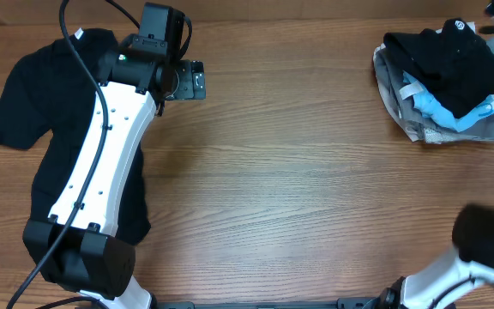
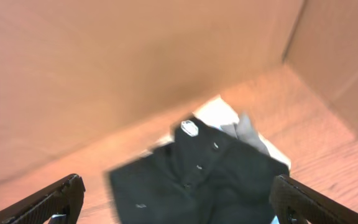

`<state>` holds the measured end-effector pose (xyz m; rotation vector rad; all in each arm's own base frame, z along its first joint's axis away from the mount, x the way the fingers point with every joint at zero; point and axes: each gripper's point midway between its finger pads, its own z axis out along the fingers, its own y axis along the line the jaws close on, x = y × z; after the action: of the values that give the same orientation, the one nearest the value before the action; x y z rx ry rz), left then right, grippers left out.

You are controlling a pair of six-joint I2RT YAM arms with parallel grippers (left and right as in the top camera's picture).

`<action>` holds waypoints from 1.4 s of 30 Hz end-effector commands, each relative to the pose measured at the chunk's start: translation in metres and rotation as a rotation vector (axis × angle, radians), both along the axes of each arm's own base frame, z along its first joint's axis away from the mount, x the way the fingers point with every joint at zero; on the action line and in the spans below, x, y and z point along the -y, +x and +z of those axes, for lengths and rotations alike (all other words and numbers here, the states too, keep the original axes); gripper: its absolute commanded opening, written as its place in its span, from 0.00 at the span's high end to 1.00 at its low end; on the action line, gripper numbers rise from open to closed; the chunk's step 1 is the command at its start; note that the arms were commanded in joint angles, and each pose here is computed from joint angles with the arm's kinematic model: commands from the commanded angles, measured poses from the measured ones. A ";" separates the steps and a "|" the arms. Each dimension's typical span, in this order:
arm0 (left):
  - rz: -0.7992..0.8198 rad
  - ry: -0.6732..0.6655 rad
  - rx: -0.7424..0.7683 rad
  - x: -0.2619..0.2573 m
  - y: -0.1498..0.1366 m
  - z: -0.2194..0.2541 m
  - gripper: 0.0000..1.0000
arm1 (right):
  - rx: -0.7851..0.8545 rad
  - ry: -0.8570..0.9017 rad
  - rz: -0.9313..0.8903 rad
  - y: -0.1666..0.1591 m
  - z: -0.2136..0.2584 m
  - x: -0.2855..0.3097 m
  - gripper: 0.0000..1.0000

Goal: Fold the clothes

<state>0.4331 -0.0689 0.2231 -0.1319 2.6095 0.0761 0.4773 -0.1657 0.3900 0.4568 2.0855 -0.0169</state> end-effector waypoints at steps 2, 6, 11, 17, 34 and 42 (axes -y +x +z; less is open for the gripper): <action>0.002 -0.002 -0.008 -0.001 0.002 -0.003 0.00 | 0.066 0.064 0.178 -0.044 0.050 -0.071 0.00; 0.002 -0.002 -0.008 -0.001 0.002 -0.003 0.00 | 0.034 0.189 0.403 -0.103 0.066 -0.149 0.00; 0.002 -0.002 -0.008 -0.001 0.002 -0.003 0.00 | -0.035 0.364 0.686 -0.160 0.071 -0.232 0.00; 0.002 -0.002 -0.008 -0.001 0.002 -0.003 0.00 | -0.049 0.369 0.698 -0.162 0.068 -0.236 0.00; 0.002 -0.002 -0.008 -0.001 0.002 -0.003 0.00 | 0.278 0.044 0.599 -0.183 0.074 -0.235 0.00; 0.002 -0.002 -0.008 -0.001 0.002 -0.003 0.00 | 0.530 -0.027 0.574 -0.220 -0.052 -0.228 0.00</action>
<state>0.4330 -0.0689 0.2229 -0.1319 2.6101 0.0768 0.2682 0.0650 0.3714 -0.1655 1.6582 0.3851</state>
